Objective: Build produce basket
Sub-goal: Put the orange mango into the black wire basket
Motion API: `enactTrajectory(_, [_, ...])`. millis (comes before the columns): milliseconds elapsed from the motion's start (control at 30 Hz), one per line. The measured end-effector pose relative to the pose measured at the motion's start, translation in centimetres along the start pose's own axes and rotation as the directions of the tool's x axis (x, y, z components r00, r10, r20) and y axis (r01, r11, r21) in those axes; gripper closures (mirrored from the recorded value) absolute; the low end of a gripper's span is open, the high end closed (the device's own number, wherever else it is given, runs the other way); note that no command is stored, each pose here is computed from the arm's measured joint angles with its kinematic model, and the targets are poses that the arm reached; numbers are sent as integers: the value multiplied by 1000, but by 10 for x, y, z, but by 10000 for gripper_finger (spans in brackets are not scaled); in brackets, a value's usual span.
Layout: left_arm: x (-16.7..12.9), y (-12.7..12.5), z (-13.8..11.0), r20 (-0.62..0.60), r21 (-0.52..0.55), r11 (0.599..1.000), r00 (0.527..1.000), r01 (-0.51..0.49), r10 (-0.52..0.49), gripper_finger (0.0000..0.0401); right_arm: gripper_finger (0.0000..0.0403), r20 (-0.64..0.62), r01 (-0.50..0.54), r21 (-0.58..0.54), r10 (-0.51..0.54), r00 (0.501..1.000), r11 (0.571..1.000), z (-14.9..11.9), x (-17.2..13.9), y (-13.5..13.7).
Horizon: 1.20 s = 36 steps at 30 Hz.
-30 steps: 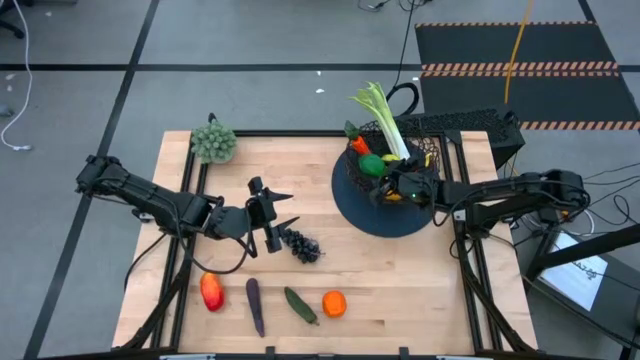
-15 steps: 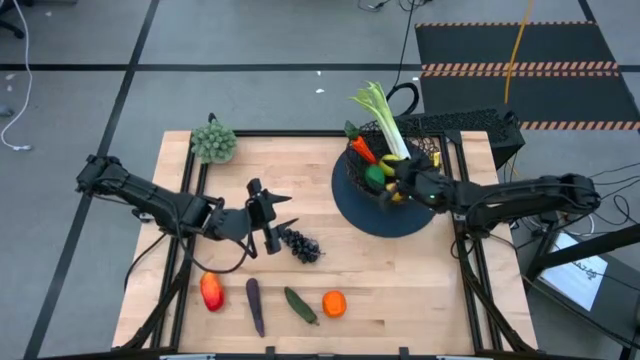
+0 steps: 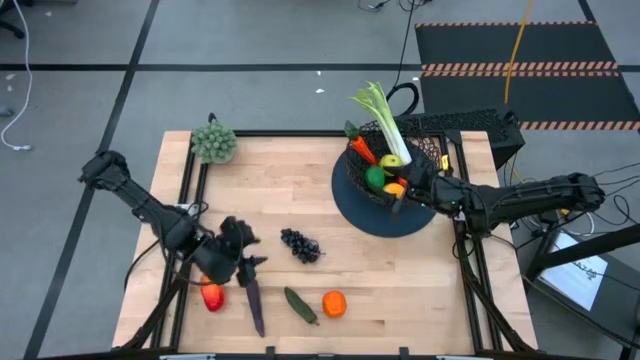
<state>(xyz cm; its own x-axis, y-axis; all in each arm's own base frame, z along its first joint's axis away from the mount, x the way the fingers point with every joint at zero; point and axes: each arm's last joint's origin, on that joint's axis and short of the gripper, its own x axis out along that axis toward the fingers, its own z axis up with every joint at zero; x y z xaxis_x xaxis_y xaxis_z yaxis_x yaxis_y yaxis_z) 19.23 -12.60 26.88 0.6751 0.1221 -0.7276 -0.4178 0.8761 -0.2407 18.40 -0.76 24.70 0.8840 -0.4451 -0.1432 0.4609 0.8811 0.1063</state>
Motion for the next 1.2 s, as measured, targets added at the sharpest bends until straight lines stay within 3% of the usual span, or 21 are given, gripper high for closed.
enactTrajectory(167, [-8, -4, -21, -174, -278, 960, 984, -11, -39, 135, 62, 1, -1, -7, 1, 1000, 1000, 0, 0, 0])
enactTrajectory(333, [-12, 1, -35, -362, -458, 873, 932, -170, -8, 135, 62, 8, -4, -3, 4, 1000, 1000, 1, 0, 0])
enactTrajectory(467, [-18, 11, -44, -437, -513, 790, 894, -336, 97, 135, 62, 11, -5, -3, 5, 1000, 1000, 1, 0, 1])
enactTrajectory(700, [-27, 13, -62, -603, -583, 586, 783, -563, 153, 135, 62, 14, -5, -11, 5, 1000, 1000, 1, 0, 1])
enactTrajectory(800, [-26, 7, -72, -663, -570, 527, 732, -630, 158, 135, 62, 14, -5, -20, 5, 1000, 1000, 2, 0, 1])
enactTrajectory(867, [-23, 4, -77, -682, -556, 508, 710, -658, 173, 135, 62, 14, -5, -27, 5, 1000, 1000, 1, 0, 1])
enactTrajectory(1033, [-16, -5, -86, -698, -540, 506, 694, -672, 177, 135, 62, 14, -5, -30, 6, 1000, 1000, 2, 0, 1])
enactTrajectory(1200, [-4, -13, -96, -700, -553, 455, 685, -698, 201, 135, 62, 15, -5, -27, 6, 1000, 1000, 2, 0, 1])
